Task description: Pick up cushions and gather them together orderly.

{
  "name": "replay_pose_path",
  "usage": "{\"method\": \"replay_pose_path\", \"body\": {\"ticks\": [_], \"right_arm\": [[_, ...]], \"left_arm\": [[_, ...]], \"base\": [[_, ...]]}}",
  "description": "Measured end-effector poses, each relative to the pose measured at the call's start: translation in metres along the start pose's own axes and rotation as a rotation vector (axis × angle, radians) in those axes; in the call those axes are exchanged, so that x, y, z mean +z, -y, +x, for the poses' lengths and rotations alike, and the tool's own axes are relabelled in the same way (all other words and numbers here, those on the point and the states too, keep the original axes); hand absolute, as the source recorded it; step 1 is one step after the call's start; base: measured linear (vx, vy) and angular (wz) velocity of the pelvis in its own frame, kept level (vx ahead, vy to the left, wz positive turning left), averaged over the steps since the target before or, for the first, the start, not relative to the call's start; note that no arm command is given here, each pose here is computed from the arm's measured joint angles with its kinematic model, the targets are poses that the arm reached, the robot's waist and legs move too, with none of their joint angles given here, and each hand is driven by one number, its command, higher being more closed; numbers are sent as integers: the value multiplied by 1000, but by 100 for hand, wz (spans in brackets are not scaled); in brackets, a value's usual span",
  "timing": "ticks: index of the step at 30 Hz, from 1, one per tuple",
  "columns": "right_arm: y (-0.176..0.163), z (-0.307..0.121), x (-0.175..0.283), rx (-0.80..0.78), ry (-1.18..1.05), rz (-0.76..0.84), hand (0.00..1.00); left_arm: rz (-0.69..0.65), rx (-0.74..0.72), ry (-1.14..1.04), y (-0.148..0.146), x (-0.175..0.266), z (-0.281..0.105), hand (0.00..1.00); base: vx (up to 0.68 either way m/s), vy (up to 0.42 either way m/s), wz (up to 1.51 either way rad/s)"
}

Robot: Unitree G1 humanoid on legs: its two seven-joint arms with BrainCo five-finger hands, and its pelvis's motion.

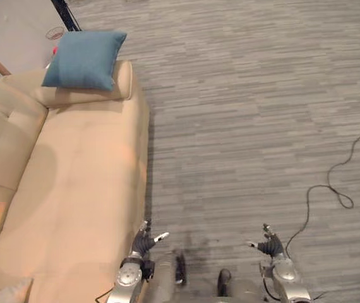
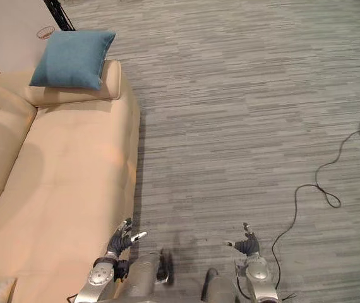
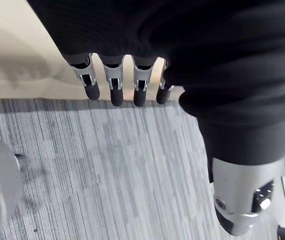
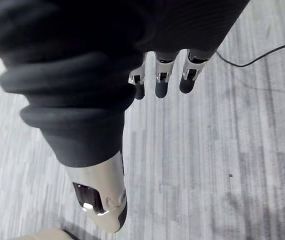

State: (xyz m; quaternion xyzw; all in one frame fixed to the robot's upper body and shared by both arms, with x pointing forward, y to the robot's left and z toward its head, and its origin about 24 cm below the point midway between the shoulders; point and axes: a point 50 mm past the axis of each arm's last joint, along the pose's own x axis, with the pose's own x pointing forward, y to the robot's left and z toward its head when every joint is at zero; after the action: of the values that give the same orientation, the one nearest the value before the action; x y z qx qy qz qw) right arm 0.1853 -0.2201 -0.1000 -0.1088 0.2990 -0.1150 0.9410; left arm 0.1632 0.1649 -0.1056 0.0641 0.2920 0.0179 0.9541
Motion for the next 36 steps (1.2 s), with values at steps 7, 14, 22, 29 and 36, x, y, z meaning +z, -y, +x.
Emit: {"method": "replay_pose_path", "body": {"ticks": [7,14,22,29,36], "right_arm": [[-8,2,4,18,4,6,0],[5,8,8,-3,14,-56,0],[10,-2,-15,-3,-70,-58,0],[15,5,-3,-38,-38,20,0],[9,5,-9,-37,-75,20,0]], "left_arm": [[17,-21,-63,4,-13,-3,0],[16,-21,-18,4,4,10,0],[-16,-24,-26,16,7,14,0],[-37,-27,2,18,13,14,0],[-53,-18,-56,18,-6,2,0]], "base": [[615,185,13],[554,-10,6],[717,-205,27],[567,-60,8],[516,181,7]]}}
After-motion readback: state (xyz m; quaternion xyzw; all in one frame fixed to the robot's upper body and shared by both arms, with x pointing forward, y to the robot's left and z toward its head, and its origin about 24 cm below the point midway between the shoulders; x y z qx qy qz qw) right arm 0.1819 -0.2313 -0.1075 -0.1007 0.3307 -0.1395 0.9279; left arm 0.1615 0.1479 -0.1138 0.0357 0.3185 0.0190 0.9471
